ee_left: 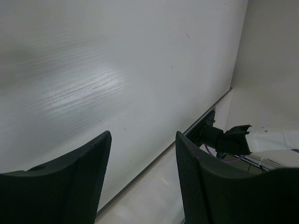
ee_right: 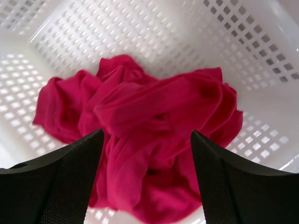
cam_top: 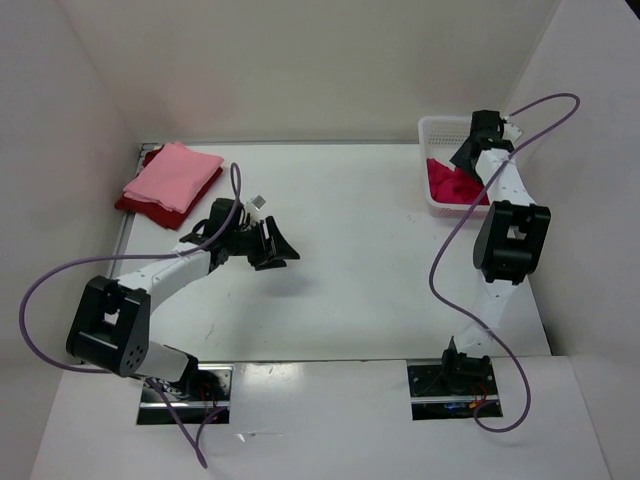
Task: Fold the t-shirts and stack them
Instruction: Grab crumpled tshirt from bin with the right arm, then move the tshirt to the center of the board
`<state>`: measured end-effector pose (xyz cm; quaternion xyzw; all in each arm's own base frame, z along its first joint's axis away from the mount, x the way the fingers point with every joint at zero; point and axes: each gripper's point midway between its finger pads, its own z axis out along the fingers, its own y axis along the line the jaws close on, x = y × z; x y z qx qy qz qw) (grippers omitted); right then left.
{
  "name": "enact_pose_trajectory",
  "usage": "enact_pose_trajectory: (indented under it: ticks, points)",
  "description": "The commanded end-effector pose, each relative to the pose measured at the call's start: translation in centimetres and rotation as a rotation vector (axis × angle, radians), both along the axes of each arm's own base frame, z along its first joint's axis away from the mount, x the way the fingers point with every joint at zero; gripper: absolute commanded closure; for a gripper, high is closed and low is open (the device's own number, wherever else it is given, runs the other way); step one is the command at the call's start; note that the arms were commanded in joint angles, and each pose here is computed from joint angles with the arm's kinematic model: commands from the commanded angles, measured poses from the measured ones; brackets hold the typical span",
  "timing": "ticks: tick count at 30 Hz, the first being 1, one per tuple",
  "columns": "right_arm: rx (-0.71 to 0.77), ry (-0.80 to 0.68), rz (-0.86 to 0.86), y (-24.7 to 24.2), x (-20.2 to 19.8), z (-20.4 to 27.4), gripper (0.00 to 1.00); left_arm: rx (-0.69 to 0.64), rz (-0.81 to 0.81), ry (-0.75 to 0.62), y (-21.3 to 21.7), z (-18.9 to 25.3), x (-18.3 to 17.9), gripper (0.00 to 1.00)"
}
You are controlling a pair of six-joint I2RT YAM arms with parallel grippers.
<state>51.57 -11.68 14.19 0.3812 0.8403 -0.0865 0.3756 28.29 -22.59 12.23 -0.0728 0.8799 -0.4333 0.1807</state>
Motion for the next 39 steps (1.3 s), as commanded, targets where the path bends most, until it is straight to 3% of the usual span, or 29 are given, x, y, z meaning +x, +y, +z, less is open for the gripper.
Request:
enact_pose_trajectory:
  ticks: [1,8,11,12,14,15,18,23,24,25,26,28,32,34,37,39]
  points:
    - [-0.076,0.022,-0.021,-1.6,0.8,0.8,0.20,-0.007,-0.044,-0.045,-0.6,0.7,0.8,0.35]
    - [-0.047,-0.006,0.047,-0.9,3.7,-0.7,0.16,-0.009,-0.031,-0.008,-0.6,-0.2,0.6,0.30]
    - [-0.051,-0.027,0.046,-1.0,4.1,-0.7,0.43,-0.017,-0.024,-0.004,-0.6,-0.2,0.5,0.30]
    - [-0.051,-0.027,0.046,-1.0,4.1,-0.7,0.62,-0.011,-0.017,-0.007,-0.5,-0.2,0.6,0.30]
    - [-0.044,-0.041,0.056,-0.7,4.2,-0.1,0.77,-0.008,-0.002,-0.011,-0.4,0.0,0.8,0.30]
    - [-0.035,-0.047,0.045,-0.7,4.2,-0.1,0.90,-0.005,0.006,-0.024,-0.3,0.2,0.9,0.30]
    - [-0.037,-0.154,0.058,0.2,3.7,4.6,1.00,0.008,0.030,-0.023,0.0,0.2,1.1,0.30]
    - [-0.029,-0.436,0.158,3.9,1.3,18.6,1.00,0.017,0.046,-0.073,-0.2,2.3,2.9,0.30]
    - [0.028,-0.522,0.199,5.4,0.9,21.6,1.00,0.013,0.056,-0.084,0.1,2.8,3.4,0.28]
    - [0.078,-0.773,0.338,10.0,-2.8,31.5,1.00,-0.001,0.089,-0.095,0.1,3.5,4.7,0.28]
    - [0.074,-0.794,0.341,10.1,-3.0,32.5,1.00,-0.002,0.089,-0.095,0.1,3.5,4.8,0.28]
    - [0.146,-0.891,0.506,15.2,-5.2,36.8,1.00,0.000,0.126,-0.092,0.9,3.6,5.7,0.27]
    - [0.259,-1.121,0.807,24.1,-12.6,46.9,1.00,-0.011,0.243,-0.110,3.7,5.0,7.7,0.21]
    - [0.373,-1.179,0.972,27.4,-15.9,49.4,1.00,-0.006,0.334,-0.151,5.6,6.3,8.3,0.21]
    - [0.472,-1.314,1.172,29.5,-21.8,54.7,1.00,-0.002,0.453,-0.162,9.1,6.7,8.5,0.21]
    - [0.498,-1.338,1.222,30.1,-22.9,55.7,1.00,-0.012,0.521,-0.155,11.6,6.8,9.0,0.21]
